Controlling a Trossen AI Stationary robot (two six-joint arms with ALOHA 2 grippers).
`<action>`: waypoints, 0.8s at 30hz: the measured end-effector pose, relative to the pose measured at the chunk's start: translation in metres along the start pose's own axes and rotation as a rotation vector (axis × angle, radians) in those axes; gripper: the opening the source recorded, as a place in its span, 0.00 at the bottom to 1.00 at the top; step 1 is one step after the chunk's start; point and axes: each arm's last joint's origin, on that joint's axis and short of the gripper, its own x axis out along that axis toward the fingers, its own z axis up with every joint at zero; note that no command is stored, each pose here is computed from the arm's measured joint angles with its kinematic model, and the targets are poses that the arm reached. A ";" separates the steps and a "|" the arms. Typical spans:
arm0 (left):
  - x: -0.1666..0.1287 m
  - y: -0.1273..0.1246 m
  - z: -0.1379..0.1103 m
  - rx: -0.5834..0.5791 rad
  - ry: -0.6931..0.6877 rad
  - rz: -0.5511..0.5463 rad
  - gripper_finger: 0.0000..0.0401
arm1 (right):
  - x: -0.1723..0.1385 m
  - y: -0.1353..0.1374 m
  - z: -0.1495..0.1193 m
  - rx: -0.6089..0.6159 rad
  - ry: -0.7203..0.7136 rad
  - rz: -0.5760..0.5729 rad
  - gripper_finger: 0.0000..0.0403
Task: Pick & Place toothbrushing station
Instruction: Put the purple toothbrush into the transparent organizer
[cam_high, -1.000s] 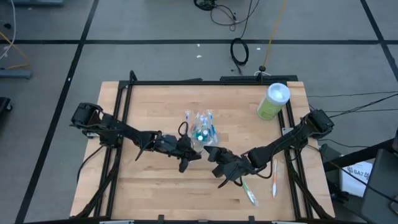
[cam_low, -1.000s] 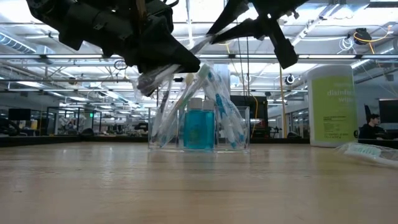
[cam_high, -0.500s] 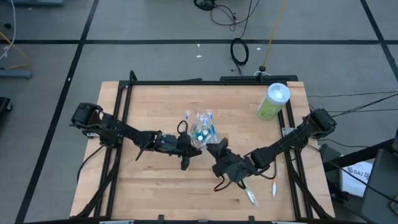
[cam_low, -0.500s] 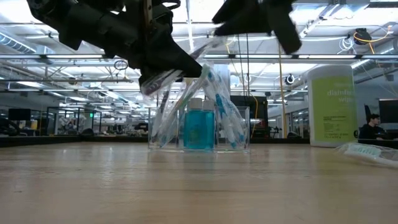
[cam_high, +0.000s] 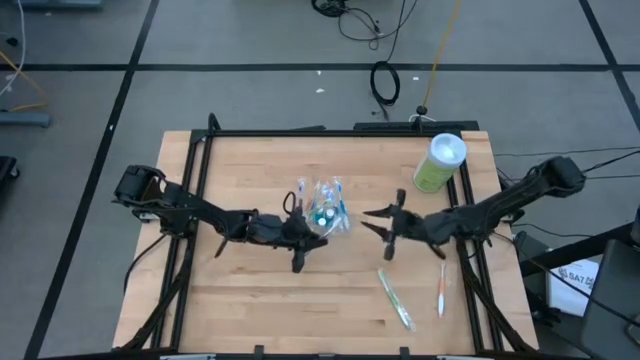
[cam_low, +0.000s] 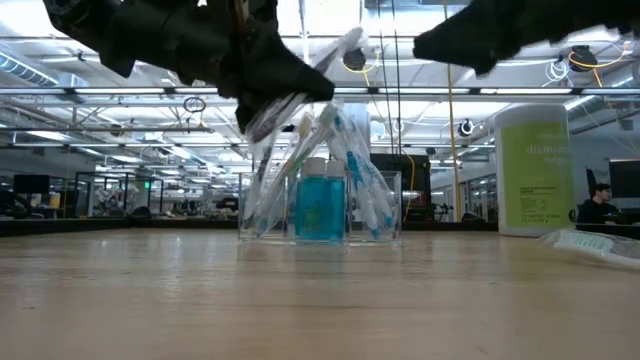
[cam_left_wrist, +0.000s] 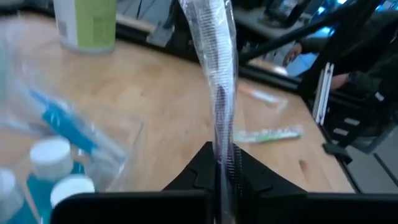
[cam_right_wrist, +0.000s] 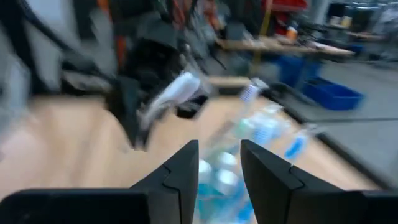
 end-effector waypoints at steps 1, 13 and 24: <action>0.000 -0.001 0.002 0.006 -0.016 -0.006 0.05 | -0.002 -0.004 -0.009 0.058 -0.050 0.023 0.28; 0.002 0.015 0.014 0.035 -0.094 0.032 0.05 | 0.010 -0.013 -0.047 0.189 -0.220 0.290 0.44; 0.001 0.010 0.018 0.122 -0.148 0.006 0.04 | 0.060 -0.012 -0.030 0.322 -0.231 0.232 0.65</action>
